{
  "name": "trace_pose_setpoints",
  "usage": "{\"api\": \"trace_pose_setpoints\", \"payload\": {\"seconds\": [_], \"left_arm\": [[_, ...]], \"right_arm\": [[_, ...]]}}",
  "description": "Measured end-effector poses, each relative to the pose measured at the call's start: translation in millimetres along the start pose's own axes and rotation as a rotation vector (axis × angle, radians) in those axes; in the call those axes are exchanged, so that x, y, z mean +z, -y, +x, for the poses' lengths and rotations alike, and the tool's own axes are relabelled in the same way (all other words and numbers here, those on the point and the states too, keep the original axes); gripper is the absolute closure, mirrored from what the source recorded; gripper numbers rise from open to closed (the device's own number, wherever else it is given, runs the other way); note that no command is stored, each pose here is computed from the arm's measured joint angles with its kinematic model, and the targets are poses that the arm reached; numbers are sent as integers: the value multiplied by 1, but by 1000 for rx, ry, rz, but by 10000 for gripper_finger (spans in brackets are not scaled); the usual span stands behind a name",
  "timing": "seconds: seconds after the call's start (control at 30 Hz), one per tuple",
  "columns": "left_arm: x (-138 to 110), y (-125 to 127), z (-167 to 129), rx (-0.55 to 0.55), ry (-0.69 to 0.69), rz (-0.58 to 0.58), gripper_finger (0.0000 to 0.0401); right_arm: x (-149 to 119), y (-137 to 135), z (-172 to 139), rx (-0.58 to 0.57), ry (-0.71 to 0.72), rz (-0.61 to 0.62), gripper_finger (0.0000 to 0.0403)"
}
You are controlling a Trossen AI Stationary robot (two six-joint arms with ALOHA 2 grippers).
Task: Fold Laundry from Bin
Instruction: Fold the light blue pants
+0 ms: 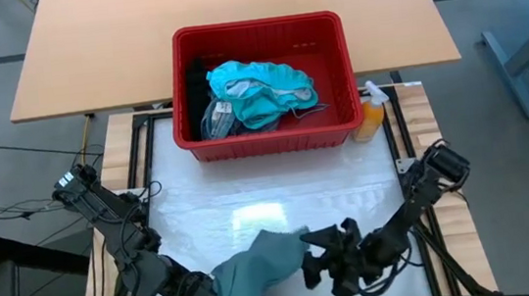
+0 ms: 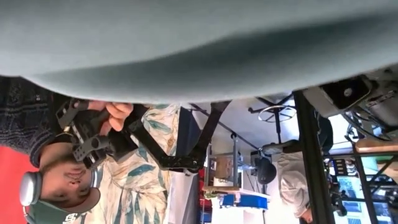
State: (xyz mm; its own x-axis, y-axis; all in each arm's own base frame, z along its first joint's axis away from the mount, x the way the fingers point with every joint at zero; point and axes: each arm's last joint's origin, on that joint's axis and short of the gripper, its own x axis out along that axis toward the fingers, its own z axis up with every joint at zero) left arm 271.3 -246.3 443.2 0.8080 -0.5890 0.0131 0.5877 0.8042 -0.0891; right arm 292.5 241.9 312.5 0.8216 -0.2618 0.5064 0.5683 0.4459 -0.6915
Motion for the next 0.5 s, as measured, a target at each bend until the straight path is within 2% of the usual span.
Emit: {"api": "trace_pose_setpoints", "payload": {"seconds": [0.1,0.2,0.37,0.5], "left_arm": [[0,0,0,0,3,18,401],[3,0,0,14,32,42,401],[8,2,0,17,89,92,401],[15,-3,0,33,151,99,401]], "right_arm": [[8,7,-7,14,-14,32,97],[16,26,-13,17,-118,93,98],[24,86,-16,-1,-281,245,106],[18,131,-16,-41,-312,374,111]]}}
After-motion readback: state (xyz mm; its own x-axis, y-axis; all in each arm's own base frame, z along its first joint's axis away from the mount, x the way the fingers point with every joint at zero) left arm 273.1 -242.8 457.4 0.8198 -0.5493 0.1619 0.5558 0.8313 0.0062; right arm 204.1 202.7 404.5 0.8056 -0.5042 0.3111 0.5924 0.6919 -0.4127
